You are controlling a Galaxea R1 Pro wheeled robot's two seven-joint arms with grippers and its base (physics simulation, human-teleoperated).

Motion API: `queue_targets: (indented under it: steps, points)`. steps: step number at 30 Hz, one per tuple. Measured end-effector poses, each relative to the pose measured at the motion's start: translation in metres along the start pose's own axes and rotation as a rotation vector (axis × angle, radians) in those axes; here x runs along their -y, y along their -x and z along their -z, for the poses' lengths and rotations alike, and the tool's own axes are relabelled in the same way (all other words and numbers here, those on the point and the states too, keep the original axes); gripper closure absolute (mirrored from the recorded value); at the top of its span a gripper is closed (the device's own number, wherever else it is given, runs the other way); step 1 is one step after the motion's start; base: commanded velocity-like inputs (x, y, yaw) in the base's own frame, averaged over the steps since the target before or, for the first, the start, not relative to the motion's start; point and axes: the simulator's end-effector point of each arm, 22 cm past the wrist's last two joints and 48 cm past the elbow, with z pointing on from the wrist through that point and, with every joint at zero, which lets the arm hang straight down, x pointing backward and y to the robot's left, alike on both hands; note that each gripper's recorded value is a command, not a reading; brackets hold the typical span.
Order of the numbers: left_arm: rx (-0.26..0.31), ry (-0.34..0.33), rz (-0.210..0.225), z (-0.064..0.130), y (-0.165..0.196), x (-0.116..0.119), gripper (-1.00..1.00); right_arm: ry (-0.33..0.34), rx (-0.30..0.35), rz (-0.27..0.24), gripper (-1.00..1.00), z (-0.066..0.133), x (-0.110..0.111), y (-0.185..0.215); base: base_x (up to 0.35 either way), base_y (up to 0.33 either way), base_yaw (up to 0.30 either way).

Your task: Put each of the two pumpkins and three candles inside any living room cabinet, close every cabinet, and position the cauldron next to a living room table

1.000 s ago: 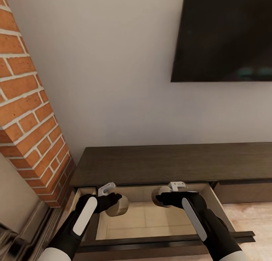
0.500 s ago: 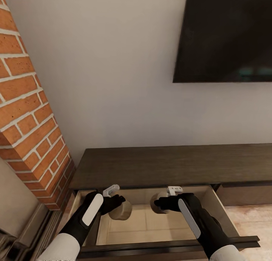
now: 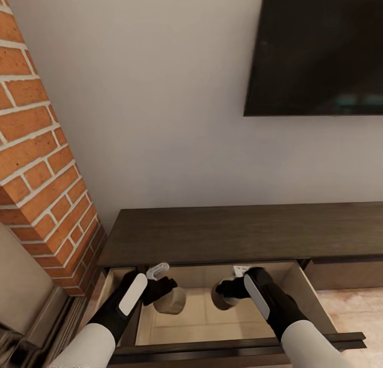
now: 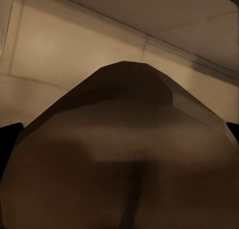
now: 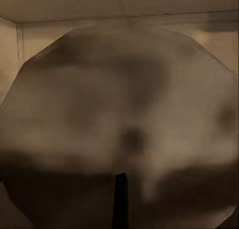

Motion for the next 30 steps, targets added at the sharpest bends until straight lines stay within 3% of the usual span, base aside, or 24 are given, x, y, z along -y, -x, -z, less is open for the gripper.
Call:
queue_targets:
  steps: [5, 10, 12, 13, 14, 16, 25, 30]
  points:
    - [-0.035, 0.033, 0.025, -0.014, -0.019, -0.015, 1.00, -0.007, -0.022, -0.017, 1.00, -0.017, -0.002, -0.004, 0.000, 0.000, 0.000]
    - [-0.072, 0.032, 0.022, -0.020, -0.025, -0.008, 1.00, -0.001, -0.047, -0.017, 1.00, -0.026, -0.011, -0.014, 0.000, 0.000, 0.000]
    - [-0.111, 0.052, -0.018, -0.023, -0.031, -0.004, 1.00, 0.008, -0.051, -0.020, 1.00, -0.028, -0.016, -0.015, 0.000, 0.000, 0.000]
    - [-0.131, 0.076, -0.081, -0.025, -0.036, -0.002, 1.00, 0.008, -0.054, -0.017, 1.00, -0.029, -0.018, -0.016, 0.000, 0.000, 0.000]
    - [-0.139, 0.087, -0.109, -0.025, -0.038, -0.001, 1.00, 0.011, -0.057, -0.019, 1.00, -0.030, -0.019, -0.017, 0.000, 0.000, 0.000]
    - [-0.148, 0.098, -0.134, -0.027, -0.042, -0.001, 1.00, 0.008, -0.067, -0.018, 1.00, -0.032, -0.019, -0.020, 0.000, 0.000, 0.000]
    - [-0.142, 0.082, -0.165, -0.032, -0.042, 0.012, 1.00, 0.012, -0.087, -0.019, 1.00, -0.042, -0.021, -0.029, 0.000, 0.000, 0.000]
    - [-0.124, 0.084, -0.170, -0.039, -0.039, 0.009, 1.00, -0.033, -0.090, 0.013, 1.00, -0.047, -0.010, -0.025, 0.000, 0.000, 0.000]
